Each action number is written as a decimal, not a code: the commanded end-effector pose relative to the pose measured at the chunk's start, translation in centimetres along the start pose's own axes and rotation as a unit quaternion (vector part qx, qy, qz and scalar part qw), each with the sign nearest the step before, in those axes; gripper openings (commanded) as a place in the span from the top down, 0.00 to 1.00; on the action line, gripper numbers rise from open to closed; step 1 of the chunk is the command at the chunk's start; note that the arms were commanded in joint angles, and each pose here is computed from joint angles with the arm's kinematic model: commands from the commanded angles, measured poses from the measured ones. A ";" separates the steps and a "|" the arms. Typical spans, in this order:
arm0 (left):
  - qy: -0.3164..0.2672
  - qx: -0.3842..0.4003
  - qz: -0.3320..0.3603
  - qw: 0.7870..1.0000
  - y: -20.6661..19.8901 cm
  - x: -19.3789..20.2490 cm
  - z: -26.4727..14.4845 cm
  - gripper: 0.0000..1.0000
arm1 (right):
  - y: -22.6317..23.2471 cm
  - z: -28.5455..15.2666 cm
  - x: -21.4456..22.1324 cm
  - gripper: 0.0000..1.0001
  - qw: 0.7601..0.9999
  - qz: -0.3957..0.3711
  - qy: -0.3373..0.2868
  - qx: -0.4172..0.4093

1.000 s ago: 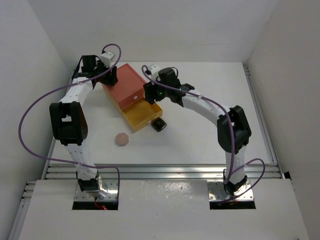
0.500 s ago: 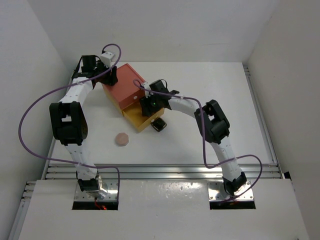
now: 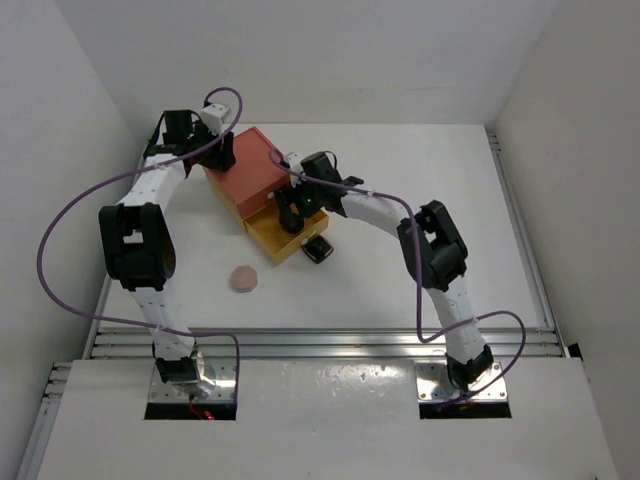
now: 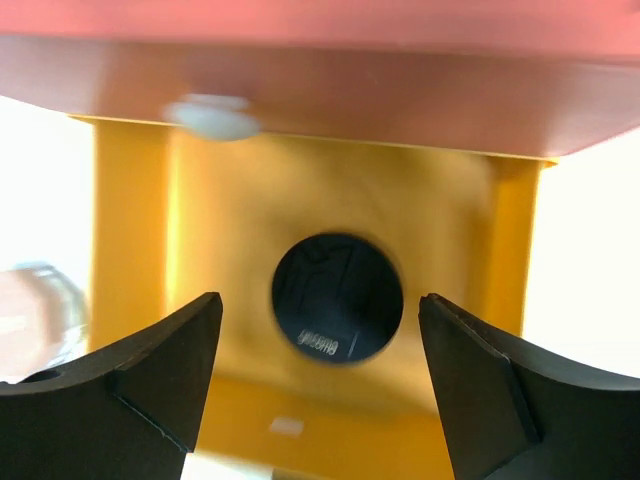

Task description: Organize the makeup

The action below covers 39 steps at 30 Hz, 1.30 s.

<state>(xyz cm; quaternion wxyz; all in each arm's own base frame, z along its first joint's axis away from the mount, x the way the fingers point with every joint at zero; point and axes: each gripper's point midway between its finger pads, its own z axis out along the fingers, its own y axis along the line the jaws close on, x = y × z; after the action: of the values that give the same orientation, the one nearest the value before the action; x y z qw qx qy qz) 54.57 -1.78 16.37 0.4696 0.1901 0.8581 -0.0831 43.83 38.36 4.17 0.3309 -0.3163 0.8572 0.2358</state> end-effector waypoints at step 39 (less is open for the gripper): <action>0.147 0.305 0.413 0.845 -19.9 17.0 -14.2 0.00 | 0.9 -17.3 5.4 0.05 0.996 -0.022 -0.065 0.055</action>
<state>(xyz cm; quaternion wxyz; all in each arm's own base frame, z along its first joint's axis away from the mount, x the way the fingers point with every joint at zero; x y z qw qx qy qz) 23.66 -10.10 7.98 0.1872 0.6694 0.7025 -0.1527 32.64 26.58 10.53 0.3806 -0.3104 0.8474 0.2019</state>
